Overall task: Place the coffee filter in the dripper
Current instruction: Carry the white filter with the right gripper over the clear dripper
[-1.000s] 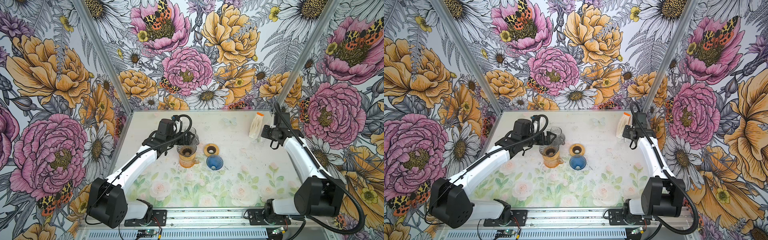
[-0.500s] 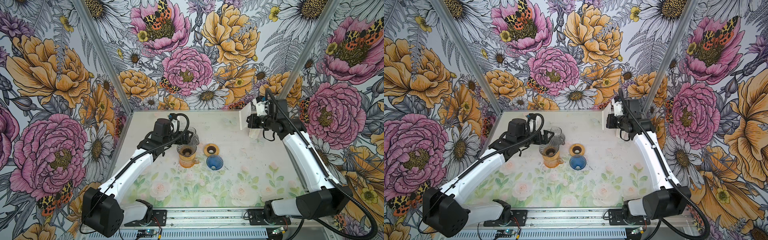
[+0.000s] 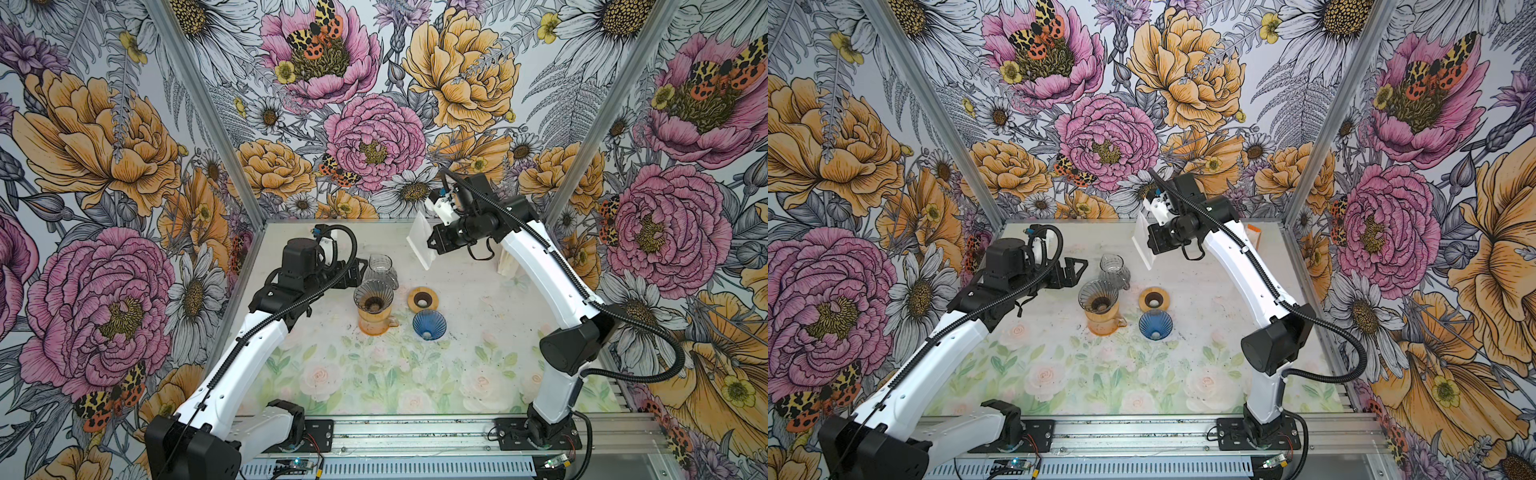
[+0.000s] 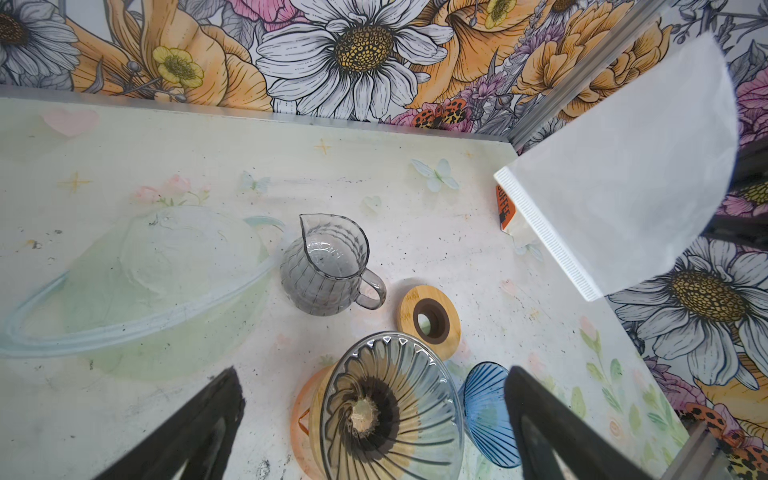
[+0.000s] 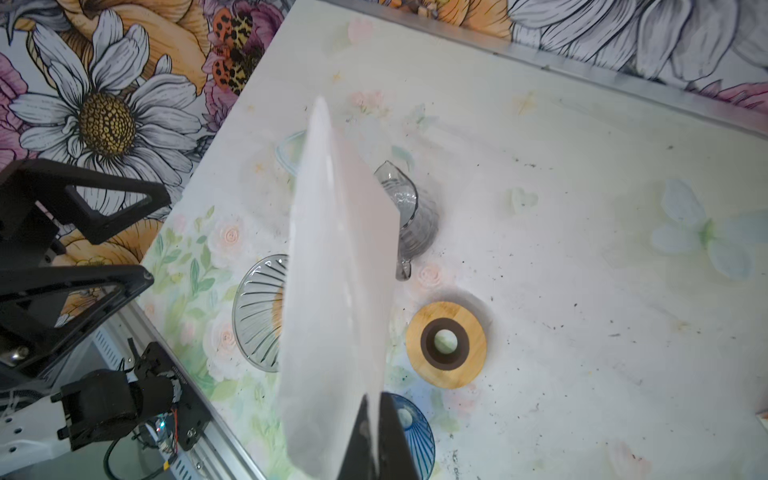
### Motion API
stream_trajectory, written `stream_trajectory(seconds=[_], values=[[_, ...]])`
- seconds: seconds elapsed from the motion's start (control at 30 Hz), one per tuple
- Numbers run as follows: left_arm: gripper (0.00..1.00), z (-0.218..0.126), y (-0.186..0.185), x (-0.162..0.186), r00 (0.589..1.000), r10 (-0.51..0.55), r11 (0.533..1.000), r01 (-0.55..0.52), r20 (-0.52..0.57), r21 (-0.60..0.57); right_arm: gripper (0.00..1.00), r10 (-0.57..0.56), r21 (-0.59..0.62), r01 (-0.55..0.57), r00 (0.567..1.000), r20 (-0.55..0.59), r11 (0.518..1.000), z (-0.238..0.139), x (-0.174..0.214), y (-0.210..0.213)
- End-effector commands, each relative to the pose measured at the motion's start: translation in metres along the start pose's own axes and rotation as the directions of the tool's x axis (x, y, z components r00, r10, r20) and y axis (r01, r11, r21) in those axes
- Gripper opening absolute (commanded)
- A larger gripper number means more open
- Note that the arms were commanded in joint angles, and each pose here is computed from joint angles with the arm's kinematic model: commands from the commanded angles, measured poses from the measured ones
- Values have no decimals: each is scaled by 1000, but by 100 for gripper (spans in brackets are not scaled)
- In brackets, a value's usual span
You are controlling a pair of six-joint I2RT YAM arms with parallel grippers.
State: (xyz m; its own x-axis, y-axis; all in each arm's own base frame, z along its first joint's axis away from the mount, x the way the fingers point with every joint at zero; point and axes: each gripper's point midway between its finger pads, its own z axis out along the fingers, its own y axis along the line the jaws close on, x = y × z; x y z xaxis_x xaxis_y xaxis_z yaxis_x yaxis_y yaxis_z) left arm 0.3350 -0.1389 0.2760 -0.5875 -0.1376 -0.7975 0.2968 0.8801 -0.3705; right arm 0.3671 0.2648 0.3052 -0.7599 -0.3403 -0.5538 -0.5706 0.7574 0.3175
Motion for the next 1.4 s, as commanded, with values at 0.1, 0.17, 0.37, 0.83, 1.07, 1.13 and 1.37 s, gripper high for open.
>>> stream_trajectory(seconds=[0.1, 0.17, 0.37, 0.83, 1.07, 1.13, 1.37], values=[[99, -4, 16, 11, 1000, -2, 999, 1, -24, -33, 0, -52, -74, 40, 986, -160, 996, 3, 22, 35], [99, -4, 18, 11, 1000, -3, 999, 2, -23, -34, 0, -69, -88, 54, 983, -172, 995, 5, 26, 41], [99, -4, 19, 12, 1000, 0, 999, -1, -25, -35, 0, -132, -151, 98, 963, -234, 984, 14, 47, 63], [99, -4, 18, 18, 999, -11, 999, 10, -34, -31, 0, -72, -179, 22, 958, -277, 984, 63, 42, 81], [99, -1, 16, 23, 999, -17, 1000, 15, -46, -26, 0, -21, -186, -45, 941, -337, 982, 77, 51, 83], [99, 1, 15, 25, 999, -17, 1000, 16, -52, -23, 0, -12, -189, -56, 939, -343, 980, 80, 52, 84], [99, 4, 8, 22, 999, -20, 1000, 20, -47, -4, 5, 13, -193, -85, 938, -345, 977, 96, 50, 89]])
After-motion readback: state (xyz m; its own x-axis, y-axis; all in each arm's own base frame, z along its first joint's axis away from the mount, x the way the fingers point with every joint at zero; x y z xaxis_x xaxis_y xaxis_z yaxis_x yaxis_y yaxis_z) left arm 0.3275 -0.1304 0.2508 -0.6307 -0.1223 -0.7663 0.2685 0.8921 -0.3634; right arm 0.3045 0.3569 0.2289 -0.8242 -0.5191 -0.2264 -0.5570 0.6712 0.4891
